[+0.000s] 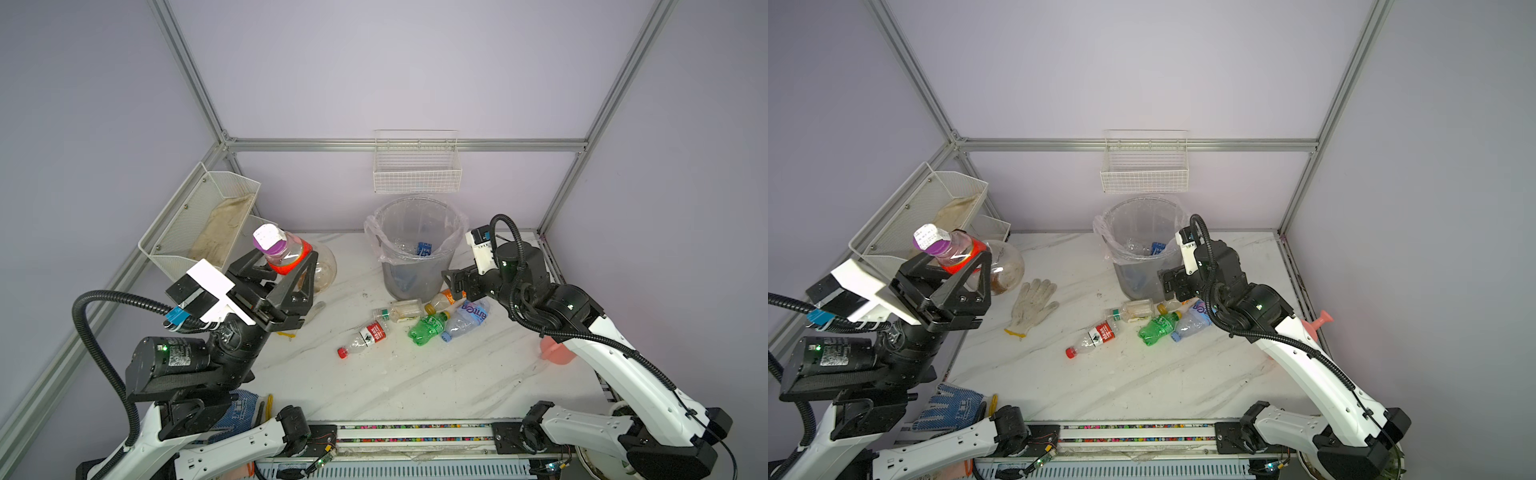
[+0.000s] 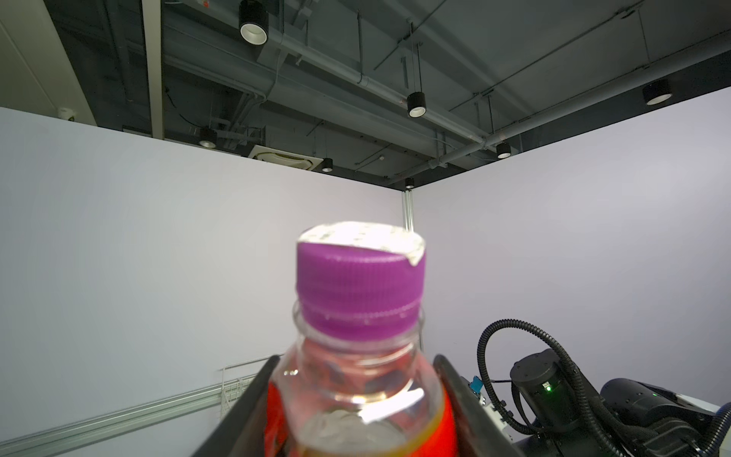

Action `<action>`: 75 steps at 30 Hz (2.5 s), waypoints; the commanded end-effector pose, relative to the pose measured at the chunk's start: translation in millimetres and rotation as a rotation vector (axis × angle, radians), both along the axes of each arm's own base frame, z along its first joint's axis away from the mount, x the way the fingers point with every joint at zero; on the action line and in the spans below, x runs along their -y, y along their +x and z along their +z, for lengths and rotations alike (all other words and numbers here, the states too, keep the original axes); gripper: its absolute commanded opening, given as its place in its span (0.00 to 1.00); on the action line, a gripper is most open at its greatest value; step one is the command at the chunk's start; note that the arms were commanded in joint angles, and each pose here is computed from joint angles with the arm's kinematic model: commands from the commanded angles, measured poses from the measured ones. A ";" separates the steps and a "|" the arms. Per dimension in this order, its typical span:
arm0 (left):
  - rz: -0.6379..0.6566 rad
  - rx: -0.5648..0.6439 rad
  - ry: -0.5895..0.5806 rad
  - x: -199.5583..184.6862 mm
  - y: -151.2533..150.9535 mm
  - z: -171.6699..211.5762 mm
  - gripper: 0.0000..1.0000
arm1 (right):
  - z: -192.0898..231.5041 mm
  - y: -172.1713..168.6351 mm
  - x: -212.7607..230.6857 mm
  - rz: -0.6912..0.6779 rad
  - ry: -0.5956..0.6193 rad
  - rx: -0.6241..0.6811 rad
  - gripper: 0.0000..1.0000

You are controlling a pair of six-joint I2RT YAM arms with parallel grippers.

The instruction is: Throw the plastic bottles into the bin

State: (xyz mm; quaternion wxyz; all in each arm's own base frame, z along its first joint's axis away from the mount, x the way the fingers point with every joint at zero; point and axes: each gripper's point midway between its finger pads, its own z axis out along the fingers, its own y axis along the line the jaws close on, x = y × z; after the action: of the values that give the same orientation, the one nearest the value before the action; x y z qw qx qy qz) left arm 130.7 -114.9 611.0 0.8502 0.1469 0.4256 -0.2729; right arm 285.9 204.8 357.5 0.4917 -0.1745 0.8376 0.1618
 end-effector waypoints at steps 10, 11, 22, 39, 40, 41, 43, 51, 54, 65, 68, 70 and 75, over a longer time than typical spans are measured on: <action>0.079 -0.014 0.070 51.6 41.5 0.5 0.39 | 3.4 -3.4 -0.9 0.003 0.030 -0.009 0.97; 0.102 -0.025 0.088 59.6 50.4 -0.6 0.40 | 3.9 -3.8 -1.5 0.006 0.034 -0.010 0.97; 0.036 -0.681 0.415 160.7 268.5 -128.2 1.00 | 21.8 -8.0 -3.4 0.019 0.086 0.007 0.97; -0.035 -0.541 0.320 122.6 197.1 -86.6 1.00 | 10.7 -5.1 -0.4 -0.009 0.077 -0.005 0.97; -0.038 -0.537 0.315 120.6 193.2 -85.7 1.00 | 9.9 -4.9 -0.2 -0.011 0.076 -0.008 0.97; -0.039 -0.535 0.311 118.4 190.1 -85.5 1.00 | 8.0 -4.5 0.0 -0.014 0.072 -0.012 0.97; -0.041 -0.525 0.297 112.7 182.5 -84.4 1.00 | 4.1 -3.5 0.6 -0.025 0.070 -0.024 0.97; -0.092 -0.478 0.245 100.5 152.9 -90.2 1.00 | -12.6 0.3 3.6 -0.076 0.071 -0.072 0.98; -0.098 -0.481 0.236 96.5 146.4 -92.7 1.00 | -16.4 2.6 3.7 -0.089 0.065 -0.082 0.97; -0.145 -0.487 0.201 89.3 126.7 -101.2 1.00 | -53.6 20.7 -3.8 -0.178 0.034 -0.213 0.97; -0.153 -0.493 0.196 87.5 123.0 -104.2 1.00 | -58.2 24.8 0.7 -0.224 0.045 -0.225 0.97; -0.159 -0.496 0.200 87.9 120.6 -107.9 1.00 | -65.8 27.3 2.1 -0.238 0.056 -0.253 0.97; -0.161 -0.506 0.207 85.8 116.3 -116.3 1.00 | -85.8 32.4 8.5 -0.284 0.066 -0.313 0.98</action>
State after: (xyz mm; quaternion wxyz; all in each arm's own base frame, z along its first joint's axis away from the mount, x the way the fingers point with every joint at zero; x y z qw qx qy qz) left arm 254.7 -200.0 497.5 0.6737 0.1898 0.6438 -0.3092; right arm 317.5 203.3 290.0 0.4025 -0.0410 0.9020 0.1506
